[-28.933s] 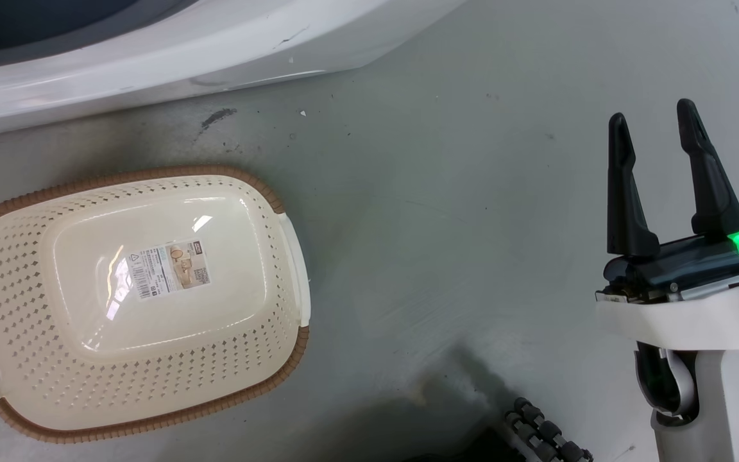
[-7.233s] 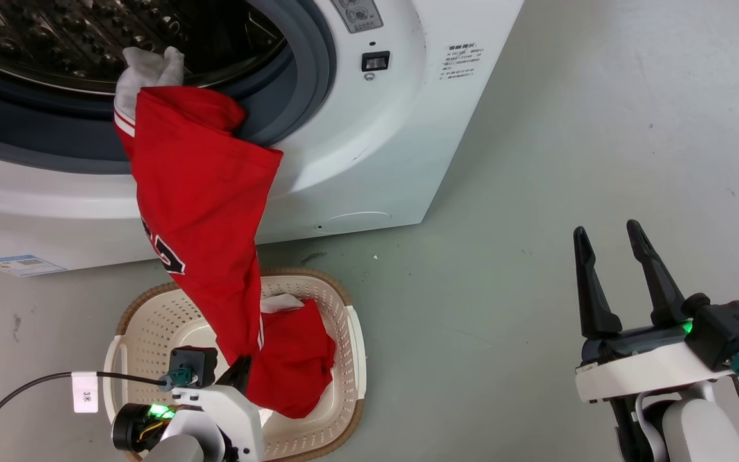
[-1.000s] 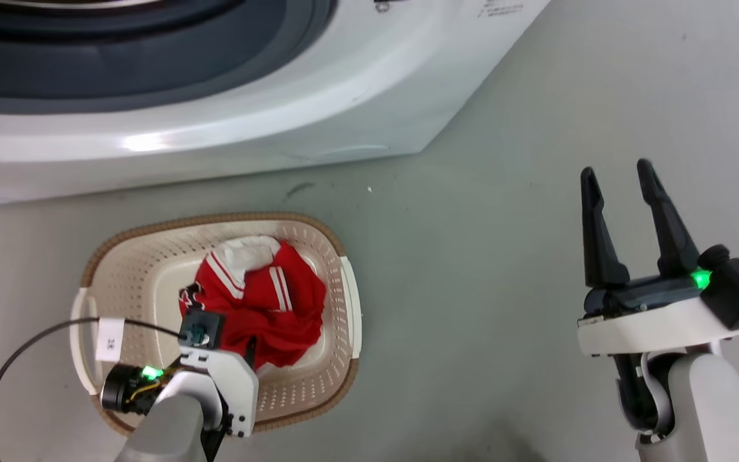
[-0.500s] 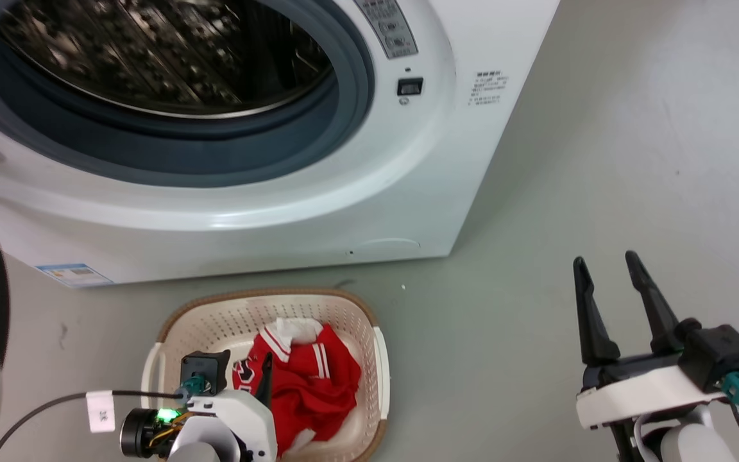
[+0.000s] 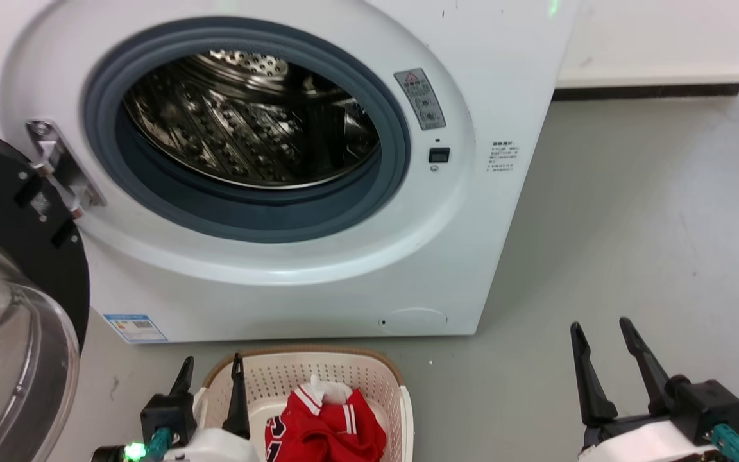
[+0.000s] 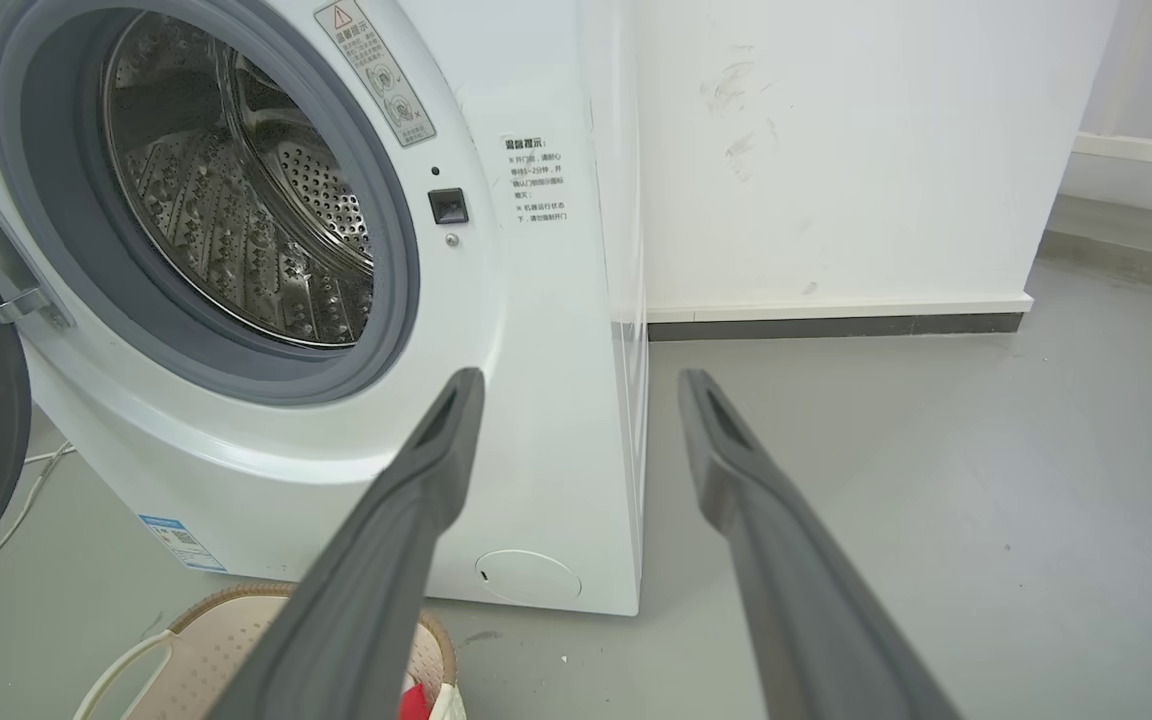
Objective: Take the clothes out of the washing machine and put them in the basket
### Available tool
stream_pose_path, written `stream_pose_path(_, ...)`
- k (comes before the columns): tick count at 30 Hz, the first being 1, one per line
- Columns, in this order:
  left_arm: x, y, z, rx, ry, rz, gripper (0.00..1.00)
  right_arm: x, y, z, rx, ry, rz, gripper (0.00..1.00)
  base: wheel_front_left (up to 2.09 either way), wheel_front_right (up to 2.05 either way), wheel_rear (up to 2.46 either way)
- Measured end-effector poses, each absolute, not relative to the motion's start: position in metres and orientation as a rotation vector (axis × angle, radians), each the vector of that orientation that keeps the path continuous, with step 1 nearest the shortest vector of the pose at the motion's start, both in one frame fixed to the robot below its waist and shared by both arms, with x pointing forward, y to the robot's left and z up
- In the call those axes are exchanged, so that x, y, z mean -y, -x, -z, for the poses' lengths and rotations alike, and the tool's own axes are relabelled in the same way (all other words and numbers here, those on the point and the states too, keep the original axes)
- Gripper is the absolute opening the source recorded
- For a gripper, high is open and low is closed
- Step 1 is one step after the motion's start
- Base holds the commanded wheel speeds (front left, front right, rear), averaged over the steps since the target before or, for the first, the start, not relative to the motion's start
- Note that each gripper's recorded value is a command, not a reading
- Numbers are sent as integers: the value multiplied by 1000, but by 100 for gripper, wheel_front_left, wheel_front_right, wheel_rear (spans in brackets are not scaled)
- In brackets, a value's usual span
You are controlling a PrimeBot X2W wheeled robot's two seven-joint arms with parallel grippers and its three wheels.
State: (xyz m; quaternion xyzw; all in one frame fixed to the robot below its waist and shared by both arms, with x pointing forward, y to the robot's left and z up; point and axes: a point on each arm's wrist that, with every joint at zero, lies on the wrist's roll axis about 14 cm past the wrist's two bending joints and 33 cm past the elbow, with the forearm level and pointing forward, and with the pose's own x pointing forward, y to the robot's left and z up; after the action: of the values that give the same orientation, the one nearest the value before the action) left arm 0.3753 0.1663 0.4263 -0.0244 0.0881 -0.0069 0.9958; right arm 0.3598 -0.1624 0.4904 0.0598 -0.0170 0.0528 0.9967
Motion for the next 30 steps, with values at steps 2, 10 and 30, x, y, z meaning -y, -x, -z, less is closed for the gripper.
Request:
stream_pose_path(2, -169, -368, -440, -132, 32, 3, 100, 163, -353, -491, 37, -120, -105, 100, 0, 0, 0)
stream_pose_path(10, -181, -352, -494, 45, -2, -51, 100, 159, -345, -504, 75, -111, -119, 100, 0, 0, 0)
stream_pose_path(30, -180, -342, -524, 141, -8, -55, 100, 163, -335, -543, 203, -123, -113, 100, 0, 0, 0)
